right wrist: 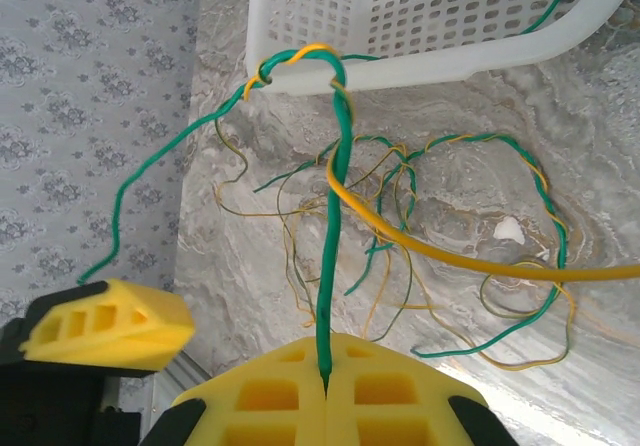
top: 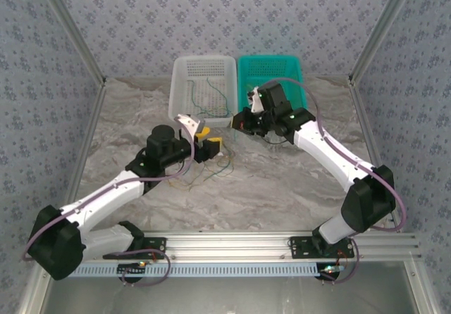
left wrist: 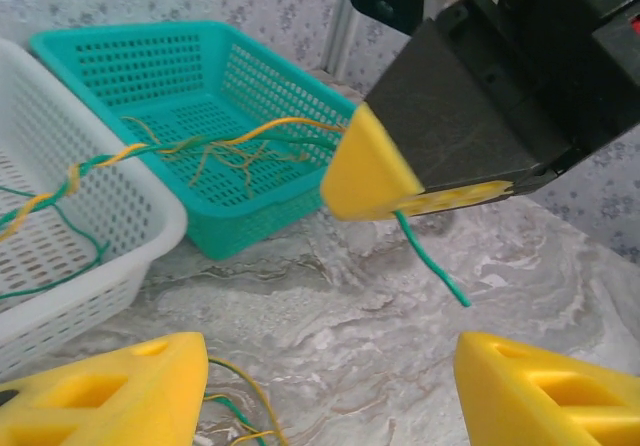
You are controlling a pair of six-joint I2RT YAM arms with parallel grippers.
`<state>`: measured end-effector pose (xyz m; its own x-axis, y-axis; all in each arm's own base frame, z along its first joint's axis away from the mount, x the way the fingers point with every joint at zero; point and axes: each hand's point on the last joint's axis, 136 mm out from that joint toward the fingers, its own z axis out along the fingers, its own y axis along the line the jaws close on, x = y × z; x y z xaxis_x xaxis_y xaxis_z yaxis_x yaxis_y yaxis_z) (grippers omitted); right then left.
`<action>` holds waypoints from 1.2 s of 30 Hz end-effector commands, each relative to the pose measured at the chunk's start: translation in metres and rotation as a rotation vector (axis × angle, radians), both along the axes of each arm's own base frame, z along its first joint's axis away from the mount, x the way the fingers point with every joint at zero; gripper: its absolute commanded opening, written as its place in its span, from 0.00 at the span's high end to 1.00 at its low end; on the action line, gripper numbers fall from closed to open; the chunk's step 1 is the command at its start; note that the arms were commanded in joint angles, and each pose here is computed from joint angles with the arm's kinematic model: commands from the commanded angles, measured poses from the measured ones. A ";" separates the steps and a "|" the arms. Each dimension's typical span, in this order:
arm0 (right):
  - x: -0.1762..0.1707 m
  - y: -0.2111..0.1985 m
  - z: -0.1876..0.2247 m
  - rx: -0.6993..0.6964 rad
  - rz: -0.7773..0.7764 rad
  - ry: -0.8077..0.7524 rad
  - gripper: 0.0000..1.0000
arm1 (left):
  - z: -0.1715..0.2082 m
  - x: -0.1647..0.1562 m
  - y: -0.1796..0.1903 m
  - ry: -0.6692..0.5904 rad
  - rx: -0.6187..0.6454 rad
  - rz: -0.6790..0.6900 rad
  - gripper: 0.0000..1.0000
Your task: Untangle the cables
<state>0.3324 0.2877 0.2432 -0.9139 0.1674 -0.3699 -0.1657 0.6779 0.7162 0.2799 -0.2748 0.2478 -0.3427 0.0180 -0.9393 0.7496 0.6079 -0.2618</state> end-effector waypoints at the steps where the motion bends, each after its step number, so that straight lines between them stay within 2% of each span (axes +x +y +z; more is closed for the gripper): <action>1: 0.001 0.002 0.009 0.017 -0.034 -0.005 1.00 | 0.024 -0.003 -0.016 -0.039 -0.054 -0.065 0.34; 7: 0.002 -0.005 0.019 0.001 -0.080 -0.044 1.00 | 0.036 -0.001 -0.015 -0.074 -0.085 -0.047 0.31; 16: 0.000 0.014 0.029 0.087 -0.090 -0.050 1.00 | 0.029 0.005 -0.031 -0.065 -0.104 -0.098 0.19; 21: -0.004 0.021 0.028 0.101 -0.075 -0.036 1.00 | 0.026 0.013 -0.040 -0.073 -0.112 -0.107 0.18; 24: -0.008 0.027 0.027 0.109 -0.055 -0.027 1.00 | 0.021 0.021 -0.042 -0.064 -0.096 -0.083 0.34; 26: -0.009 0.027 0.023 0.099 -0.053 -0.022 1.00 | 0.019 0.026 -0.040 -0.064 -0.087 -0.059 0.61; 30: -0.011 0.024 0.016 0.071 -0.052 -0.021 1.00 | 0.018 0.031 -0.032 -0.060 -0.076 0.001 0.91; 31: -0.010 0.022 0.016 0.065 -0.055 -0.025 1.00 | 0.017 0.033 -0.029 -0.057 -0.071 0.019 0.97; 33: -0.010 0.021 0.016 0.053 -0.056 -0.038 1.00 | 0.016 0.031 -0.024 -0.063 -0.065 0.034 1.00; 36: -0.007 0.017 0.015 0.025 -0.065 -0.058 1.00 | 0.015 0.029 -0.015 -0.073 -0.059 0.063 1.00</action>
<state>0.3340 0.3112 0.2687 -0.8703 0.2661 -0.4143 -0.1698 0.6276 0.7598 0.2989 -0.3081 0.2383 -0.3478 0.0028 -0.9376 0.7683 0.5740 -0.2832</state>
